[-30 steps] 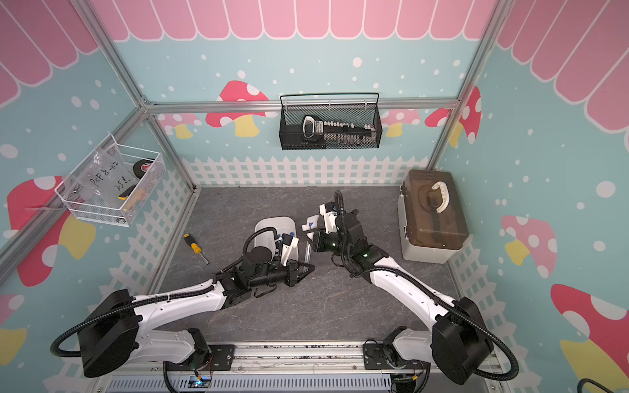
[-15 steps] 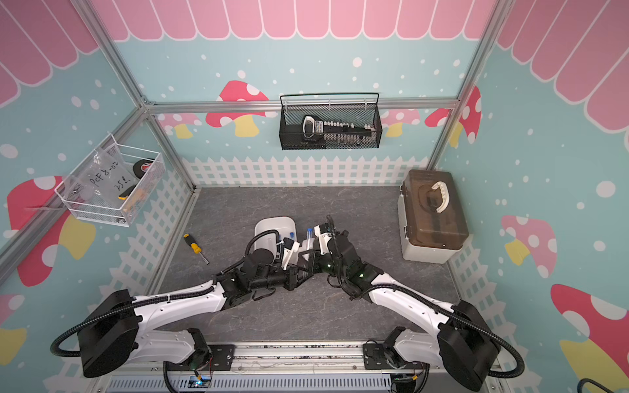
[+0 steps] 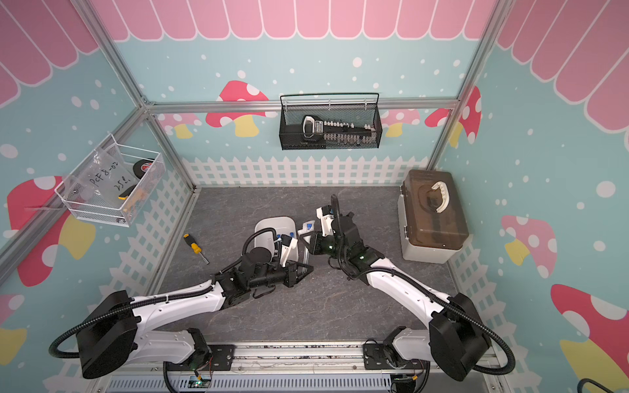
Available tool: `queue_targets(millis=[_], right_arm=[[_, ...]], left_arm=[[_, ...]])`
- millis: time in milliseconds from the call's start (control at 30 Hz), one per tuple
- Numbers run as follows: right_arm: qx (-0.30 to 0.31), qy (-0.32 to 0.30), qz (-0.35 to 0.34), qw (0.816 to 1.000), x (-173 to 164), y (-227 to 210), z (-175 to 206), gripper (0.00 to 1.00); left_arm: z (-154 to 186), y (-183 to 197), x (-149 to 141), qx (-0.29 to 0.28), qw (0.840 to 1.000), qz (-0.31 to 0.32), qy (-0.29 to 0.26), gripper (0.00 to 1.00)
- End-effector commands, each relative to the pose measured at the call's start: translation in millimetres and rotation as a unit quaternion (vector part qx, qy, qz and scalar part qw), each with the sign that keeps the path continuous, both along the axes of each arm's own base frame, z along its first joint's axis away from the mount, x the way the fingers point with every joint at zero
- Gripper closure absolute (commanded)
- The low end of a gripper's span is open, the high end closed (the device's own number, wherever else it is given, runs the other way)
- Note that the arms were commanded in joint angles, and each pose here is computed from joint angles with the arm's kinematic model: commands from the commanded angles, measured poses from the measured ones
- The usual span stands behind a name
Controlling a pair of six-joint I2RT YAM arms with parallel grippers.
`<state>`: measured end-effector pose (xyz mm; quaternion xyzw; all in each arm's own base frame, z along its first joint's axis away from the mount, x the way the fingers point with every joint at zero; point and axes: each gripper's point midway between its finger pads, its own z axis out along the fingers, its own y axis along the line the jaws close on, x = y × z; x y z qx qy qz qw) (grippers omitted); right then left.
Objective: Wipe the exteriors of test tubes
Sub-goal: Wipe the dirt from the test tube.
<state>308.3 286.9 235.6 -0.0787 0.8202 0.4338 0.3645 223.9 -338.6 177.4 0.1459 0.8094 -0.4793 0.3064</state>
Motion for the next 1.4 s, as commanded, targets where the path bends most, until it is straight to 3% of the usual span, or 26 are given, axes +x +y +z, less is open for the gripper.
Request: queue_targets(millis=[0,200,467,633,1133,1367], right_arm=[[-0.009,-0.042,-0.024,0.999,21.1,-10.3,18.0,0.79],[0.004,-0.012,-0.02,1.0,2.6,-13.2,1.4,0.8],[0.012,0.038,-0.015,0.999,-49.0,-12.7,-43.6,0.79],[0.017,0.063,-0.009,0.998,-55.0,-11.0,-57.1,0.8],[0.001,0.0,-0.009,1.0,31.0,-9.1,-7.3,0.81],[0.003,-0.021,-0.017,1.0,41.2,-11.2,7.7,0.81]], left_arm=[[-1.7,1.7,-14.6,0.0,1.0,-0.021,0.015,0.95],[-1.0,1.5,-12.4,0.001,1.0,-0.017,0.013,0.95],[-7.3,7.5,-6.5,0.028,1.0,0.001,0.01,0.95],[-10.0,13.6,-2.8,0.04,0.999,0.018,0.004,0.95],[-9.4,22.4,-8.9,0.043,0.999,0.024,0.001,0.95],[-6.4,19.5,-11.0,0.043,0.999,0.013,0.0,0.95]])
